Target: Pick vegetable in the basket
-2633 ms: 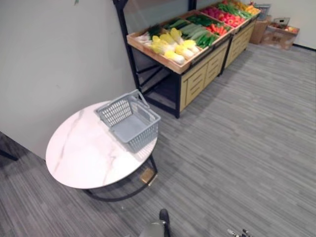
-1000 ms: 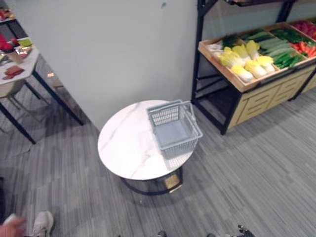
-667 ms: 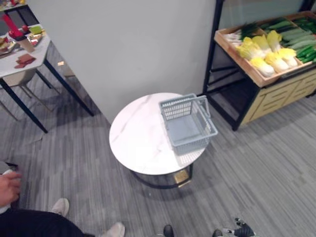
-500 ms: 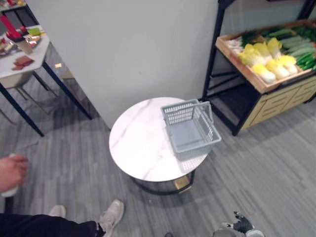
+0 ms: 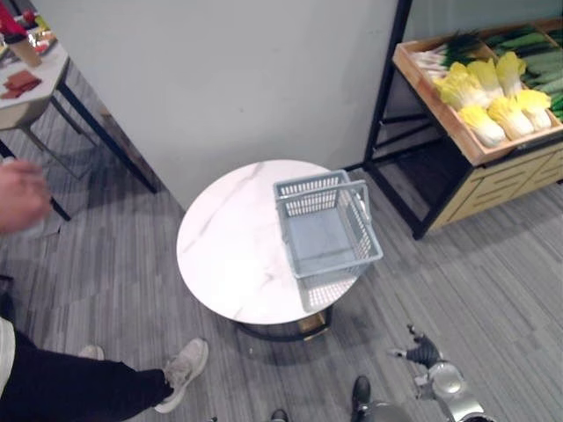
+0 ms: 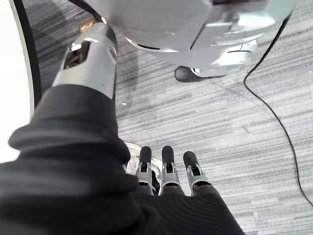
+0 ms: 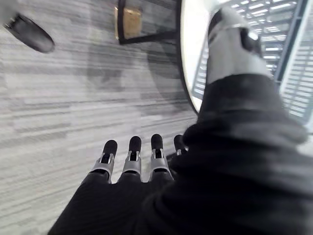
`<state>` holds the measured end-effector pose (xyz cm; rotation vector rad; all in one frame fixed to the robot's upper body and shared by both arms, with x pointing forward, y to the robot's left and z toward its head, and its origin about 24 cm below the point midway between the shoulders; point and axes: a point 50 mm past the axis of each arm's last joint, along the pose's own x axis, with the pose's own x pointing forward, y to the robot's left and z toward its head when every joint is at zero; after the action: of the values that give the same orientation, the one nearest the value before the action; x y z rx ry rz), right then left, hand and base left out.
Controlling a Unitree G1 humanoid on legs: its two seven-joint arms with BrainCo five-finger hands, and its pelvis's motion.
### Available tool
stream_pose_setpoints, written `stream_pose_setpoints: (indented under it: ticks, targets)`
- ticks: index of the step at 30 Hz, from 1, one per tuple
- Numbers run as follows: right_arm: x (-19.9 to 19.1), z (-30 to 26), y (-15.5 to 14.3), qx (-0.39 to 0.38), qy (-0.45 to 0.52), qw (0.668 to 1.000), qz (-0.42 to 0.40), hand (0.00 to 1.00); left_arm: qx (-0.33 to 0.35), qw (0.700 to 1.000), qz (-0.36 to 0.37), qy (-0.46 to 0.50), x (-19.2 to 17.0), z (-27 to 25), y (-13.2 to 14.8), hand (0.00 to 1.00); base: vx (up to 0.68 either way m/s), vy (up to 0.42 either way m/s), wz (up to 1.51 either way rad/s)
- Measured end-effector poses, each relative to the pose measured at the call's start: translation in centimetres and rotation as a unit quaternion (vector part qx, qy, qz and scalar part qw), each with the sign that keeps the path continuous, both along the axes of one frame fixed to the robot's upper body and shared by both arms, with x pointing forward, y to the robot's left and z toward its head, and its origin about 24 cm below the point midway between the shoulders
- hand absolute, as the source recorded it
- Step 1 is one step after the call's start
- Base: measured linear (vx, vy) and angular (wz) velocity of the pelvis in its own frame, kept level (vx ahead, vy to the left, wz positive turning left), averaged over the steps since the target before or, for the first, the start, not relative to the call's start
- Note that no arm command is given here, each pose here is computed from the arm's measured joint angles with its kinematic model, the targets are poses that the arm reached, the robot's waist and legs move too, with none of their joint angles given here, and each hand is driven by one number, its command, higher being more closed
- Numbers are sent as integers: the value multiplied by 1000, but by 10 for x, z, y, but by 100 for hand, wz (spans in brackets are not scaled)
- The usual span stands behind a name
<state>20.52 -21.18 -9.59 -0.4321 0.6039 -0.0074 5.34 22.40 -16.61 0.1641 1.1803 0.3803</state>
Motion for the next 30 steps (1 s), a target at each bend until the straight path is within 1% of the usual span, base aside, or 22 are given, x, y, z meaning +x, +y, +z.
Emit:
stream_pose_setpoints:
  ticks: [3,7,10,12,13,14,16,19,22,26,30]
  targets:
    - [5,8,7,2,-26,1000,17,0,4,1000,13,-5,2,1,4,0,75,-91,24]
    - [15,28,7,-15,-77,996,37,0,-1,1000,21,-4,0,0,-1,0,44,7,-2]
    - [29,55,2,-47,-143,988,43,0,-3,999,37,0,-4,-1,-2,0,5,94,-23]
    - [36,70,-4,-76,-170,981,59,0,-10,999,43,11,-13,-3,-8,0,72,199,-35]
    - [41,78,-5,-94,-184,976,70,0,-9,999,44,18,-17,-3,-8,0,144,285,-28]
    - [43,82,-2,-96,-192,974,75,0,-3,999,42,17,-17,-2,-4,0,159,276,-15]
    - [56,107,6,-117,-246,957,102,0,20,999,17,18,-14,1,7,0,133,226,2]
    - [73,138,11,-151,-302,933,125,0,28,999,-8,18,-10,2,10,0,90,154,-6]
    - [90,174,21,-187,-368,900,142,0,33,999,-20,21,-11,2,12,0,73,131,-15]
    - [100,189,36,-211,-395,877,173,0,35,999,-26,26,-12,2,13,0,34,24,-5]
    - [113,196,65,-228,-403,855,234,0,35,998,-31,36,-14,1,12,0,27,-6,8]
